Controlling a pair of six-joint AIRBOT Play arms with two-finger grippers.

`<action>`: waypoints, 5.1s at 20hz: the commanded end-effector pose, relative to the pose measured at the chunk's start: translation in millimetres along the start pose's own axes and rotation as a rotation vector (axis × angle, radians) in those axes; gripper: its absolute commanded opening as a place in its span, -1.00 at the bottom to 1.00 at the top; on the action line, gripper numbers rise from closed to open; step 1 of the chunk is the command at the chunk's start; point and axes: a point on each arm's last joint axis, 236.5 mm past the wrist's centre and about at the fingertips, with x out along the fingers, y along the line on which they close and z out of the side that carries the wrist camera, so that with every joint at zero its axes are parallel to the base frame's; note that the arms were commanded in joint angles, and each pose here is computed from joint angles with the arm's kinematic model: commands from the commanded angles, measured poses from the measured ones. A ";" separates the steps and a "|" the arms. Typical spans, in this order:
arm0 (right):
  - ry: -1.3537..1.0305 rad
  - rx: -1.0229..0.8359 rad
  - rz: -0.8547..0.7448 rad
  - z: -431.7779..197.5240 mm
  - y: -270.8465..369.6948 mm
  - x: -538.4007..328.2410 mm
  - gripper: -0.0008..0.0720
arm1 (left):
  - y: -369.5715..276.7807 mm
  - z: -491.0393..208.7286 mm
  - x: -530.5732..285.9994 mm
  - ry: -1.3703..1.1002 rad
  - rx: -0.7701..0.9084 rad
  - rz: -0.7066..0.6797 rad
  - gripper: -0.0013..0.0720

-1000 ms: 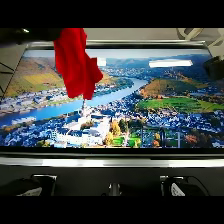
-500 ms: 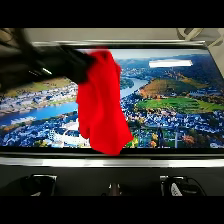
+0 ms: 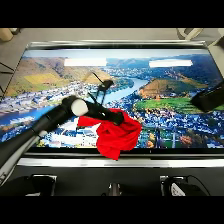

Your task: Fold the shirts.

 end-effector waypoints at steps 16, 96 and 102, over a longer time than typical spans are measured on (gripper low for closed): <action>0.063 0.362 0.576 -71.3 104.8 206.3 0.91 | 242.8 -92.0 2.1 0.165 -0.603 0.106 0.96; -0.061 -0.143 0.472 91.2 42.3 202.4 -0.92 | 117.9 13.8 -279.5 -0.760 0.075 0.345 -0.90; -0.919 -0.353 -0.589 184.3 -10.3 -239.2 -0.92 | 14.7 23.3 -607.7 -1.511 0.065 0.591 -0.90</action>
